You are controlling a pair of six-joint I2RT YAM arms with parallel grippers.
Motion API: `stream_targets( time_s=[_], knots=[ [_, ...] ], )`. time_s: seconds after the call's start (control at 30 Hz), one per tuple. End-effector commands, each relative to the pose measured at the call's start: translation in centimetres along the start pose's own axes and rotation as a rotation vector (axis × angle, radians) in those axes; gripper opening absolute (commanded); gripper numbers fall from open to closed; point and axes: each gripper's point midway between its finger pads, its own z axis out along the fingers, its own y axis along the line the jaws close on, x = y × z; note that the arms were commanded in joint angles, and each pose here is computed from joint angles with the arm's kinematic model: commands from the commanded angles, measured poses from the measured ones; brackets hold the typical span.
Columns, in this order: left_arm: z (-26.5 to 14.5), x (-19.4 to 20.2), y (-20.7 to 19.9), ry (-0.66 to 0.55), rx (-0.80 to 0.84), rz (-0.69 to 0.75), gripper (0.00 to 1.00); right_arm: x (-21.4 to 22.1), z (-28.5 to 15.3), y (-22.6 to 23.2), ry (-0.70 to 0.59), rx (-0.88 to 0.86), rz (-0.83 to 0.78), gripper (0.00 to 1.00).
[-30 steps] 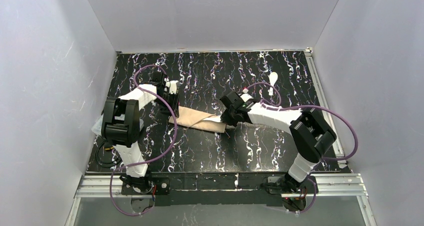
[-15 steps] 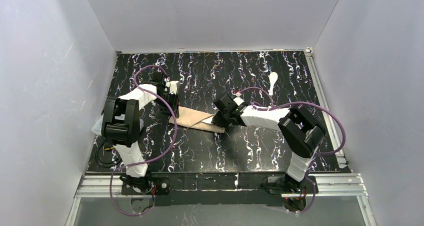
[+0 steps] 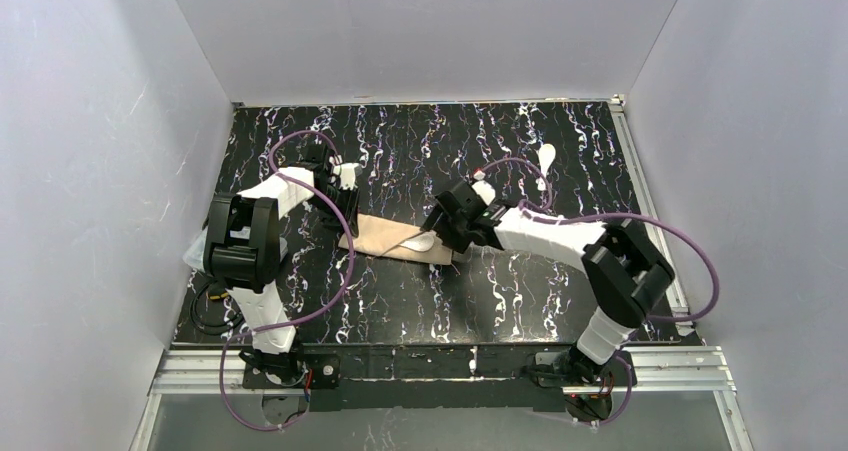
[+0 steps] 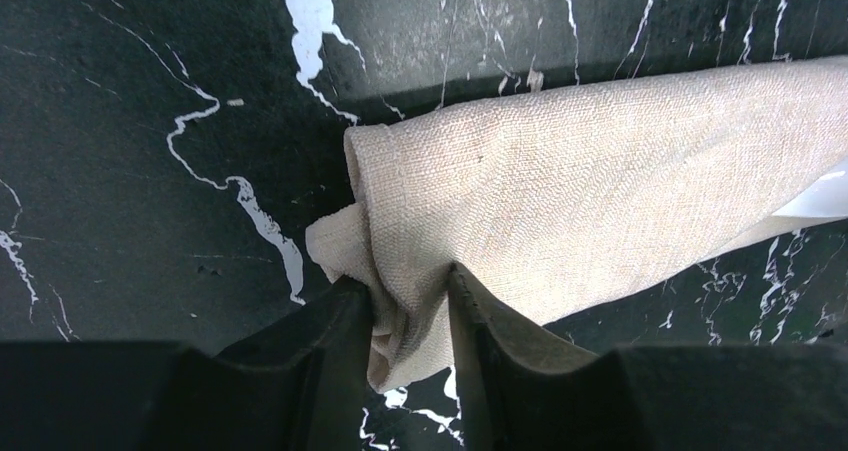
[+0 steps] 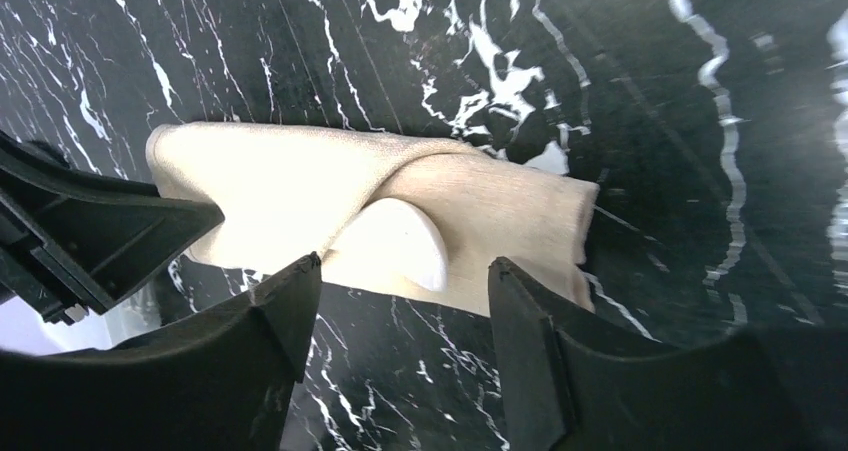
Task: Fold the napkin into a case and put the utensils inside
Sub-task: Insert the spoon into the folded napkin, then pick up the spoon from the center of the board.
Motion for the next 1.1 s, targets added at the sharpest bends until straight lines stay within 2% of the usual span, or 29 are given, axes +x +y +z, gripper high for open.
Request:
stream_targets(
  time_s=[0.0, 0.1, 0.23, 0.3, 0.37, 0.47, 0.53, 0.73, 0.97, 1.07],
  knots=[
    [-0.9, 1.8, -0.3, 0.088, 0.016, 0.007, 0.35, -4.0, -3.9, -1.3, -0.102, 0.046, -0.102, 0.72],
    [-1.9, 1.7, -0.5, 0.092, 0.031, 0.000, 0.49, -8.5, -5.9, -2.9, -0.195, 0.077, -0.099, 0.75],
    [-3.4, 1.6, -0.6, 0.109, 0.040, -0.004, 0.65, -17.3, -7.6, -6.0, -0.353, 0.202, -0.111, 0.78],
    [-4.3, 1.5, -0.4, 0.116, 0.048, -0.007, 0.74, -21.5, -8.0, -7.6, -0.433, 0.298, -0.150, 0.86],
    [-5.3, 1.4, 0.0, 0.118, 0.051, -0.019, 0.84, -24.7, -7.5, -9.3, -0.459, 0.369, -0.159, 0.91],
    [-6.9, 0.9, 0.6, 0.107, 0.060, -0.038, 0.95, -28.6, -5.4, -12.0, -0.449, 0.440, -0.130, 0.93],
    [-7.8, 0.5, 1.0, 0.101, 0.062, -0.044, 0.98, -30.2, -3.5, -13.3, -0.434, 0.474, -0.114, 0.92],
    [-10.7, -0.4, 1.9, 0.056, 0.092, -0.088, 0.98, -32.5, 1.6, -16.1, -0.391, 0.527, -0.112, 0.89],
    [-11.7, -0.3, 1.5, 0.029, 0.108, -0.097, 0.98, -32.6, 4.5, -17.7, -0.369, 0.543, -0.132, 0.87],
    [-11.7, -0.3, 1.4, 0.028, 0.112, -0.102, 0.98, -32.3, 5.6, -18.2, -0.353, 0.537, -0.128, 0.81]
  ],
)
